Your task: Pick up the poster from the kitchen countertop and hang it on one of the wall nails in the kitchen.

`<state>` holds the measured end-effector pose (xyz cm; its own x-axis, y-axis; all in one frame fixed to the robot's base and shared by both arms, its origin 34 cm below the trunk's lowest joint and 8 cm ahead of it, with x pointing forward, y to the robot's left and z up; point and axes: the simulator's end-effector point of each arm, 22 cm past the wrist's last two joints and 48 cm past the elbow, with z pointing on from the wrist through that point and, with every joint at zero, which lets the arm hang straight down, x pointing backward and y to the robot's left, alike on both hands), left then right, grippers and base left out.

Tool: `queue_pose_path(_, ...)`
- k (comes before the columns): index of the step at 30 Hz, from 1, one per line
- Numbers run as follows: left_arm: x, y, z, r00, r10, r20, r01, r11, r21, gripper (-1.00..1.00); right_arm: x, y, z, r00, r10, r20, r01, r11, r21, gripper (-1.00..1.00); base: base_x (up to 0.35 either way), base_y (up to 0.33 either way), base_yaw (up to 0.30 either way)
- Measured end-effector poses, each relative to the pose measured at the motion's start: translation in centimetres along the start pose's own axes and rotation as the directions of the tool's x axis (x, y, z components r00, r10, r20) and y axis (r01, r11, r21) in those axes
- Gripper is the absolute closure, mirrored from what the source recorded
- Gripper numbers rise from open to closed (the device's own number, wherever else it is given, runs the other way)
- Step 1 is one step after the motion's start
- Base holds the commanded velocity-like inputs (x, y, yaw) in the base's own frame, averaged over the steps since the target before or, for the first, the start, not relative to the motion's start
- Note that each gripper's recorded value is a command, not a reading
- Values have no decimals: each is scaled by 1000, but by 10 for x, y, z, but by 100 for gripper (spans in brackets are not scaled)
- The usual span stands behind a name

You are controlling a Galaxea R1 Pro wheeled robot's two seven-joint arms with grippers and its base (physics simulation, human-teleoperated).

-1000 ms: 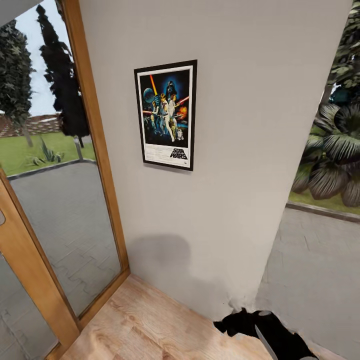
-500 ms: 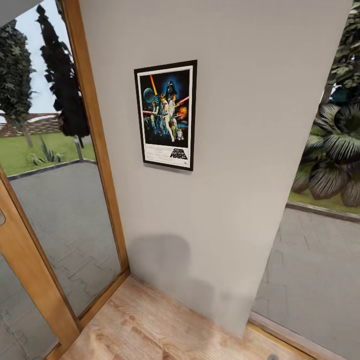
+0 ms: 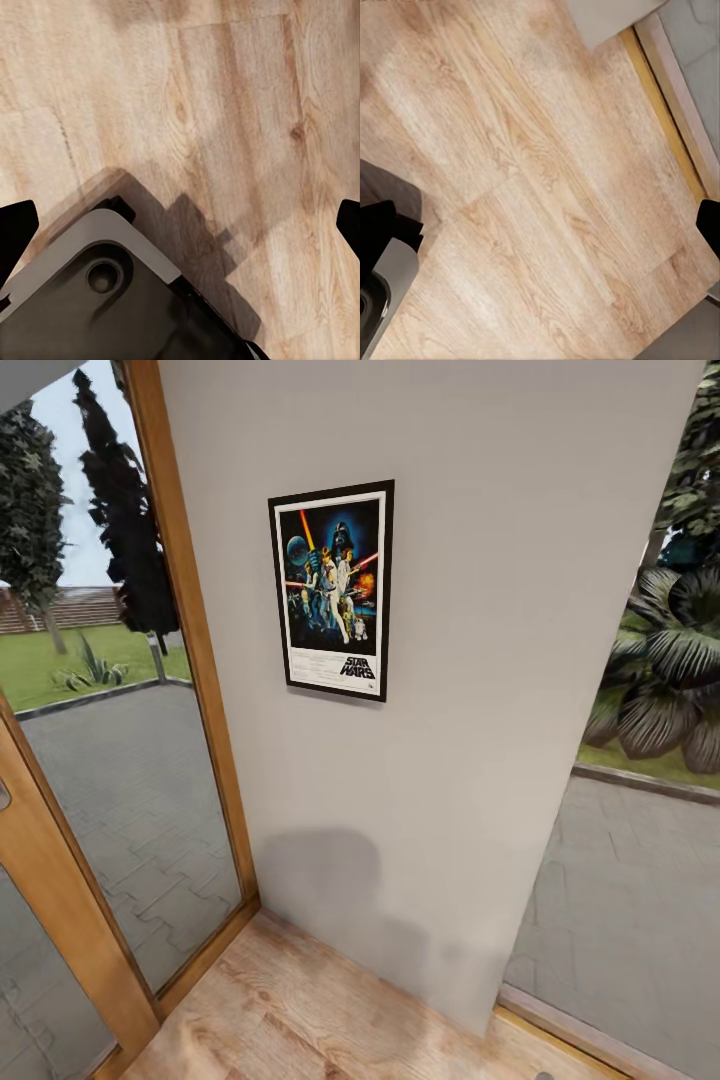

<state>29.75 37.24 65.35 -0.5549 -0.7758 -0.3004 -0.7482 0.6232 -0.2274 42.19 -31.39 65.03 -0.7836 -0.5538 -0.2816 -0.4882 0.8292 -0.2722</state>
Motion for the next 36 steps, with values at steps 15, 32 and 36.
queue_pose_path(15, 14, 17, 1, 1000, -5, -30, 4, 999, -39, -100, -8, -2, 0, 999, 0, 36, -1, 1000, 2, -100, 0, 0, 0)
queue_pose_path(32, 167, 165, -46, 938, -128, -321, 2, 931, -366, -100, 159, 114, -33, 984, -25, -176, -2, 988, -153, -100, 0, 0, 0)
queue_pose_path(36, 167, 165, -46, 939, -128, -321, 2, 931, -366, -100, 159, 115, -33, 984, -20, -176, -7, 988, -152, -100, 0, 0, 0)
